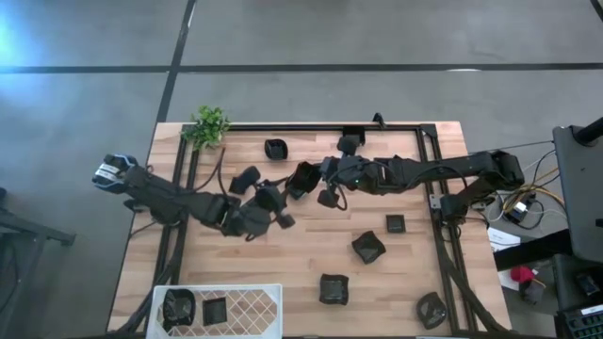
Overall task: Pick & Place Mini shaped plates
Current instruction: Put the black distorted square plate on the shelf
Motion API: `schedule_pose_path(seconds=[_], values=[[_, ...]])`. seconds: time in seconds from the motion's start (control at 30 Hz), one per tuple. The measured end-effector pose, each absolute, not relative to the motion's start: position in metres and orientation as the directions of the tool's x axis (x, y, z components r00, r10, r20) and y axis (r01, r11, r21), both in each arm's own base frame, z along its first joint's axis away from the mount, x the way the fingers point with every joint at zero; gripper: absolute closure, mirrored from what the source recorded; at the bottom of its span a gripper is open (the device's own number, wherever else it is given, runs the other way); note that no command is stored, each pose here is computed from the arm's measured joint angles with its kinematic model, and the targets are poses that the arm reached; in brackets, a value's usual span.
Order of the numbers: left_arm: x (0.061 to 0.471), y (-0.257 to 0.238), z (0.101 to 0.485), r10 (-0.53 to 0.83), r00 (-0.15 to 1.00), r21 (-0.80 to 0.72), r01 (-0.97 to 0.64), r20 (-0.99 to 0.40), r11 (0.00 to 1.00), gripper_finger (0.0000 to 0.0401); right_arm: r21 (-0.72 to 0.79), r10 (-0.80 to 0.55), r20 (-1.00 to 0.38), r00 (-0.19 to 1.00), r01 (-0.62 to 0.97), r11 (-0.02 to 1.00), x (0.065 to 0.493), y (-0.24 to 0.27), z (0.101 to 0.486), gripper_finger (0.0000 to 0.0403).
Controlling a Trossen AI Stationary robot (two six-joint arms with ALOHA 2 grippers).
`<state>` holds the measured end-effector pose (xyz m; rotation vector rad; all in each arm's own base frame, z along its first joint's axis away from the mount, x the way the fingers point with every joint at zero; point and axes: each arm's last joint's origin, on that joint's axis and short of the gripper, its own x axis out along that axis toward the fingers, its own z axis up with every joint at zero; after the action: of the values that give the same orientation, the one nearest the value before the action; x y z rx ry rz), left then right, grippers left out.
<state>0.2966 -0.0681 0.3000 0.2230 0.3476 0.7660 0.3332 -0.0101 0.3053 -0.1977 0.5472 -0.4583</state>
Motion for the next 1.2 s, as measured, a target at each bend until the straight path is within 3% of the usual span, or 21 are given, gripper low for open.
schedule_pose_path(seconds=[0.93,1.2], values=[[0.307,-0.035,0.301,0.694,0.673,0.166,-0.677,-0.257,0.717,0.0305,-0.316,-0.471,-0.453,0.757,0.358,0.879,0.333,-0.010,0.305,0.0394],[0.307,-0.033,0.301,0.697,0.670,0.151,-0.684,-0.255,0.713,0.0392,-0.313,-0.471,-0.452,0.758,0.359,0.879,0.333,-0.010,0.305,0.0394]])
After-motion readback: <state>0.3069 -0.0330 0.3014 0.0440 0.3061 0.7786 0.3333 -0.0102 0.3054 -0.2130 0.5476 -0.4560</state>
